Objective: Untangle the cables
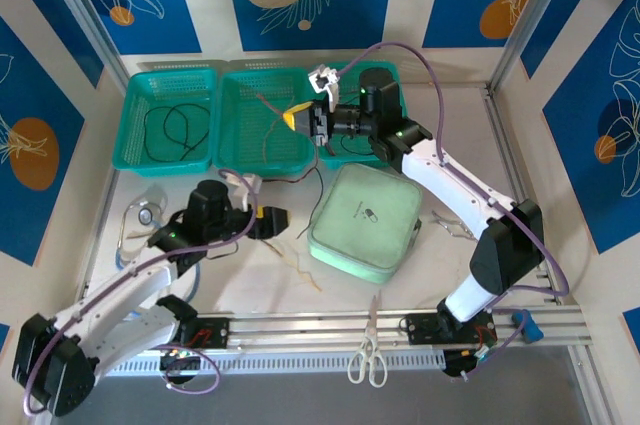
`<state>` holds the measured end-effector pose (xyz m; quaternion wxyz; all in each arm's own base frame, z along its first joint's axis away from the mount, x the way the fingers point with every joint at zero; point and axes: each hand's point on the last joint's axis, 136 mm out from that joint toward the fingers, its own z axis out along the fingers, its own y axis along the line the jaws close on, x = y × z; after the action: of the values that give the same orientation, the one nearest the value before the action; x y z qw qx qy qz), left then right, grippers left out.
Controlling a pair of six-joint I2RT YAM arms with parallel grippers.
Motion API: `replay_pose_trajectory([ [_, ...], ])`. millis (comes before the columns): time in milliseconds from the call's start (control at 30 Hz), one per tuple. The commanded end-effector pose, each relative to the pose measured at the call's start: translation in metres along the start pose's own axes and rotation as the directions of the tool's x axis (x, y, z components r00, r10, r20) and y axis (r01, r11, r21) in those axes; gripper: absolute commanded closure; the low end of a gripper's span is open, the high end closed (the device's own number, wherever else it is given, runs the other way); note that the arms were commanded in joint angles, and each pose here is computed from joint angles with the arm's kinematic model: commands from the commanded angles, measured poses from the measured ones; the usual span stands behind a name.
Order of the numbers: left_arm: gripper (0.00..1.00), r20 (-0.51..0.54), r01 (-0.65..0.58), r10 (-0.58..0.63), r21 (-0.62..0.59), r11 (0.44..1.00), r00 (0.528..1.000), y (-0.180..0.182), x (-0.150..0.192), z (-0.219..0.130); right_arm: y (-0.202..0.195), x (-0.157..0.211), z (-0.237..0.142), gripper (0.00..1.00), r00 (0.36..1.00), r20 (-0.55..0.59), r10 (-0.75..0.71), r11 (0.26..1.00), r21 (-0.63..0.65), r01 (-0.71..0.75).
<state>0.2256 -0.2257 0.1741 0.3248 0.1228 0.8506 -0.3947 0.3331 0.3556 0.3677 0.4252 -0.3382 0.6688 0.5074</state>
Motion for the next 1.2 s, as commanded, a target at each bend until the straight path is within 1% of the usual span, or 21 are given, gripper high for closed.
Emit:
replay_pose_trajectory([
  [0,0.17,0.070,-0.098,0.094,0.054,0.994,0.993,-0.021,-0.022,0.015,0.010,-0.016,-0.001,1.00,1.000,0.025,-0.012,0.999,-0.034,0.013],
  [67,0.18,0.054,-0.123,0.119,0.076,0.990,0.991,-0.030,-0.023,0.029,0.011,-0.016,-0.001,1.00,1.000,0.024,-0.012,0.999,-0.035,0.013],
  [133,0.19,0.019,-0.120,0.120,0.031,0.992,0.993,-0.025,-0.021,0.044,0.012,-0.018,-0.002,1.00,1.000,0.026,-0.011,0.999,-0.035,0.012],
  [200,0.22,-0.001,-0.131,0.131,0.025,0.991,0.991,-0.024,-0.020,0.057,0.013,-0.018,-0.003,1.00,1.000,0.027,-0.012,0.999,-0.039,0.013],
  [333,0.27,0.016,-0.142,0.142,0.105,0.984,0.990,-0.043,-0.024,0.076,0.015,-0.020,-0.007,1.00,1.000,0.026,-0.013,0.999,-0.038,0.014],
  [433,0.36,0.001,-0.134,0.135,0.139,0.981,0.991,-0.052,-0.024,0.087,0.016,-0.022,-0.009,1.00,0.999,0.028,-0.017,0.999,-0.036,0.018],
  [500,0.49,-0.016,-0.116,0.119,0.127,0.985,0.993,-0.050,-0.023,0.091,0.015,-0.024,-0.011,1.00,0.999,0.031,-0.020,0.999,-0.033,0.021],
  [533,0.64,-0.021,-0.111,0.114,0.106,0.988,0.993,-0.047,-0.023,0.092,0.016,-0.025,-0.012,1.00,0.999,0.034,-0.021,0.999,-0.032,0.022],
  [567,0.82,-0.020,-0.107,0.109,0.081,0.991,0.994,-0.044,-0.024,0.092,0.016,-0.026,-0.014,1.00,0.999,0.035,-0.021,0.999,-0.031,0.023],
  [600,0.95,-0.017,-0.104,0.106,0.061,0.993,0.994,-0.042,-0.025,0.090,0.017,-0.027,-0.015,1.00,0.999,0.038,-0.024,0.999,-0.029,0.025],
  [633,1.00,-0.013,-0.103,0.104,0.039,0.994,0.995,-0.040,-0.027,0.087,0.017,-0.028,-0.017,1.00,0.999,0.042,-0.027,0.999,-0.025,0.029],
  [767,1.00,-0.033,-0.158,0.157,-0.029,0.987,0.987,-0.043,-0.036,0.063,0.018,-0.037,-0.027,1.00,0.996,0.076,-0.046,0.999,0.004,0.046],
  [867,1.00,-0.047,-0.213,0.210,-0.076,0.974,0.976,-0.049,-0.047,0.036,0.015,-0.045,-0.038,1.00,0.990,0.123,-0.067,0.996,0.060,0.060],
  [967,1.00,-0.052,-0.251,0.247,-0.097,0.963,0.968,-0.058,-0.054,0.009,0.009,-0.055,-0.053,1.00,0.980,0.179,-0.085,0.990,0.128,0.062],
  [1033,1.00,-0.049,-0.253,0.250,-0.096,0.963,0.967,-0.064,-0.057,-0.006,0.004,-0.063,-0.065,1.00,0.971,0.221,-0.089,0.985,0.165,0.053],
  [1167,1.00,-0.071,-0.239,0.236,-0.041,0.970,0.969,-0.079,-0.053,-0.027,-0.003,-0.072,-0.086,1.00,0.960,0.269,-0.079,0.980,0.199,0.024],
])
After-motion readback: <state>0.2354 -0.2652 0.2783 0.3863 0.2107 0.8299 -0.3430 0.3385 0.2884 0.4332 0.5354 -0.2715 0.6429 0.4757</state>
